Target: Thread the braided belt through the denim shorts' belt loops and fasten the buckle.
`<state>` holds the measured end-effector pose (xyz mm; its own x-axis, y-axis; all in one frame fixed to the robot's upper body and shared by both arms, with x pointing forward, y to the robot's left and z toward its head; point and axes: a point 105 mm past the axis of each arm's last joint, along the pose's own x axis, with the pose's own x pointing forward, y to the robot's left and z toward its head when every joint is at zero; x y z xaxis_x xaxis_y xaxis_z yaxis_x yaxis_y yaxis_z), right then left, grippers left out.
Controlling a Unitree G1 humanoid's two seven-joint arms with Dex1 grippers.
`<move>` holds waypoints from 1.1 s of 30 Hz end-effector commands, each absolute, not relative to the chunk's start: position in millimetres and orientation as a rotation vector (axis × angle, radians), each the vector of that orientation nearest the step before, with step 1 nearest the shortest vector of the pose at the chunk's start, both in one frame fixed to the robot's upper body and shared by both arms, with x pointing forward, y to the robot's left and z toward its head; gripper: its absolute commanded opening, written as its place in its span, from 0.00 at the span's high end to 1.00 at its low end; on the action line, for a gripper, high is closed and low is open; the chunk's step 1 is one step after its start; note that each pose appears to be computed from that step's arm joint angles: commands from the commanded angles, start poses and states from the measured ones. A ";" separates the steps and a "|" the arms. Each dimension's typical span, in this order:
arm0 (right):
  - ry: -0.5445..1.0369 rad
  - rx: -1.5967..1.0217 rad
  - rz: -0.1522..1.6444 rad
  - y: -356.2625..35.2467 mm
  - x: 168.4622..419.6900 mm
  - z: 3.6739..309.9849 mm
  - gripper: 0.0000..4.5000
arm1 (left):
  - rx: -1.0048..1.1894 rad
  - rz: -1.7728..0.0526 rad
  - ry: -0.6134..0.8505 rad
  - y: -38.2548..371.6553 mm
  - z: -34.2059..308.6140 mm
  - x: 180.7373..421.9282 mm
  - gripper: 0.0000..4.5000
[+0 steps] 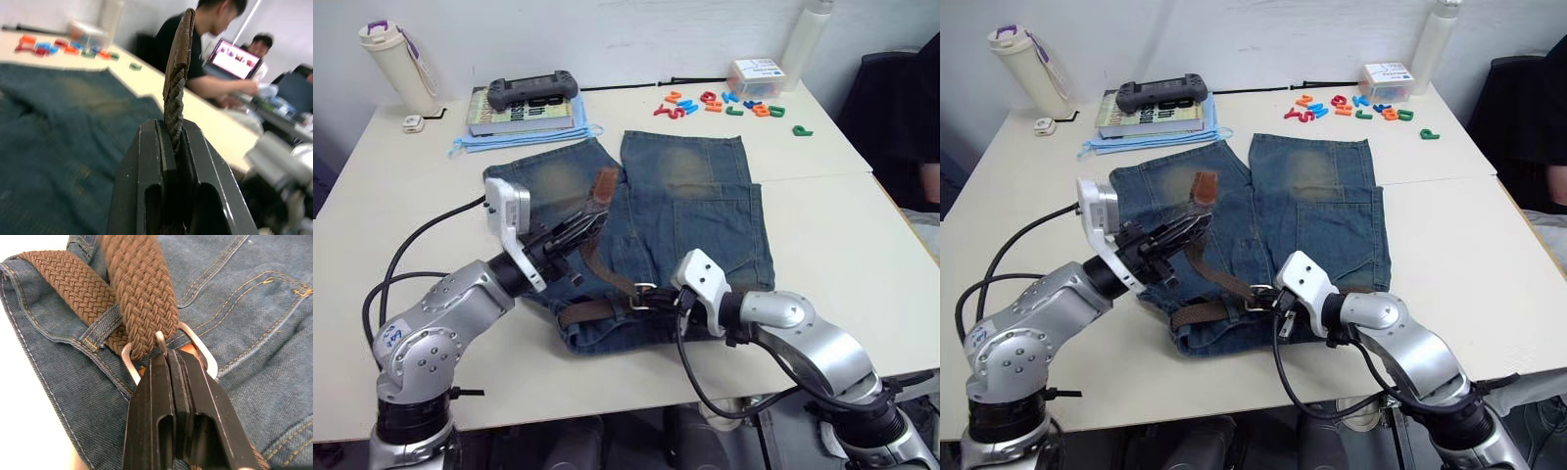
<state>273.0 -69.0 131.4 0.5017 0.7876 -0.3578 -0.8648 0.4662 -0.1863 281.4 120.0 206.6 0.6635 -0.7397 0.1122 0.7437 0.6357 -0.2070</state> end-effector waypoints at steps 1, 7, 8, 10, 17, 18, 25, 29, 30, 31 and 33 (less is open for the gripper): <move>0.178 -0.387 1.016 -70.9 271.0 145.3 0.97 | -0.219 -0.846 -0.069 126.4 214.4 278.8 1.00; 0.183 -0.397 1.015 -71.3 270.5 143.4 0.97 | -0.221 -0.854 -0.077 124.6 216.1 278.0 1.00; 0.184 -0.400 1.017 -71.1 270.4 142.9 0.97 | -0.221 -0.854 -0.076 124.7 216.1 277.9 1.00; 0.185 -0.402 1.020 -70.5 269.6 142.2 0.97 | -0.219 -0.855 -0.076 125.0 216.0 277.2 1.00; 0.178 -0.404 1.044 -62.2 266.4 141.0 0.97 | -0.215 -0.856 -0.079 125.2 217.9 276.6 1.00; 0.176 -0.402 1.048 -60.7 266.1 141.3 0.97 | -0.213 -0.859 -0.079 124.9 217.9 276.2 1.00; 0.168 -0.394 1.063 -52.5 267.4 141.3 0.97 | -0.209 -0.875 -0.086 121.2 219.9 274.9 1.00; 0.172 -0.401 1.056 -55.0 269.5 140.2 0.97 | -0.208 -0.881 -0.091 119.2 220.8 273.5 1.00; 0.173 -0.399 1.056 -55.3 269.7 140.3 0.97 | -0.208 -0.883 -0.092 118.7 221.2 273.4 1.00; 0.173 -0.398 1.056 -55.7 269.9 140.4 0.97 | -0.208 -0.884 -0.092 118.3 221.4 273.4 1.00; 0.174 -0.398 1.055 -57.0 270.1 140.7 0.97 | -0.208 -0.884 -0.093 118.0 221.5 273.4 1.00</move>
<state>269.3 -56.6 131.7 0.4814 0.8015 -0.3547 -0.8765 0.4355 -0.2054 280.0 123.6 207.4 0.6603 -0.7412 0.1206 0.7482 0.6355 -0.1905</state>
